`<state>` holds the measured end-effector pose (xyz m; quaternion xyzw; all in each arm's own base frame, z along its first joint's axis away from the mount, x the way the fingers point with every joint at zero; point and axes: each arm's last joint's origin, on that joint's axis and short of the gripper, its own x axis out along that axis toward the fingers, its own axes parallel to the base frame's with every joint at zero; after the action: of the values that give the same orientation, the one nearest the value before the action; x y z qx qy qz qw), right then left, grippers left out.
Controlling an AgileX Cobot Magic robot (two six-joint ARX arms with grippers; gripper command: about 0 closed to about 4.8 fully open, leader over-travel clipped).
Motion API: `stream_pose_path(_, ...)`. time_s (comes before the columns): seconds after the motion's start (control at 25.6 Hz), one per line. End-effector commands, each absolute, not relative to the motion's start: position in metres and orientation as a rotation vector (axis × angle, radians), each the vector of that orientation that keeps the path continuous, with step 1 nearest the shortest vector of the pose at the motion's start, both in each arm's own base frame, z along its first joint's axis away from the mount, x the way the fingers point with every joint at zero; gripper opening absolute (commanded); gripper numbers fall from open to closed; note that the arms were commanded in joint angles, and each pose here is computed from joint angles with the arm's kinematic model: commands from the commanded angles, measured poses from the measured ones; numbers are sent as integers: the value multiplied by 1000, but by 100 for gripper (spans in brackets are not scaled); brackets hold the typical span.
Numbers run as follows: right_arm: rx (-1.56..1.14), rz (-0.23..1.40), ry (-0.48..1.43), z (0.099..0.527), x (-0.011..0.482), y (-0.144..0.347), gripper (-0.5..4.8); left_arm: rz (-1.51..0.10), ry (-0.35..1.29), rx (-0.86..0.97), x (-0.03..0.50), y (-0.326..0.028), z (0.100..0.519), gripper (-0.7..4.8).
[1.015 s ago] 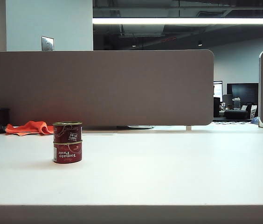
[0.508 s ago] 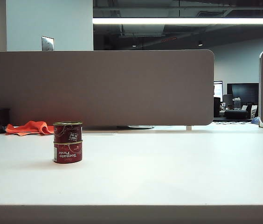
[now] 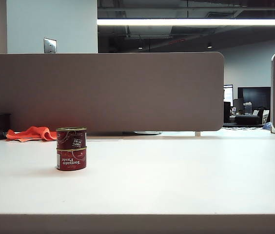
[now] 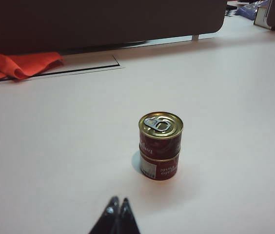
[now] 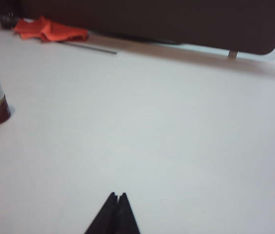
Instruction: Stack a can of tomatoes on the right onto the can of tomatoes on the left.
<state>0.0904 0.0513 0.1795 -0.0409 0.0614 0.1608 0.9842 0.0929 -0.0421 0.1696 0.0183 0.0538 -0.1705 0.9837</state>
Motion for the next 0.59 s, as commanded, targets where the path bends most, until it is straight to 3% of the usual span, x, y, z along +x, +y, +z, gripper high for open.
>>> stream_pose_path(0.04,-73,360,101,170,89,51,-7,-336,78,-14,90,-40,164,-5)
stream_pose_path(0.59,-66,386,98,153,83,49,-6,-339,120,20,88,-39,156,-5)
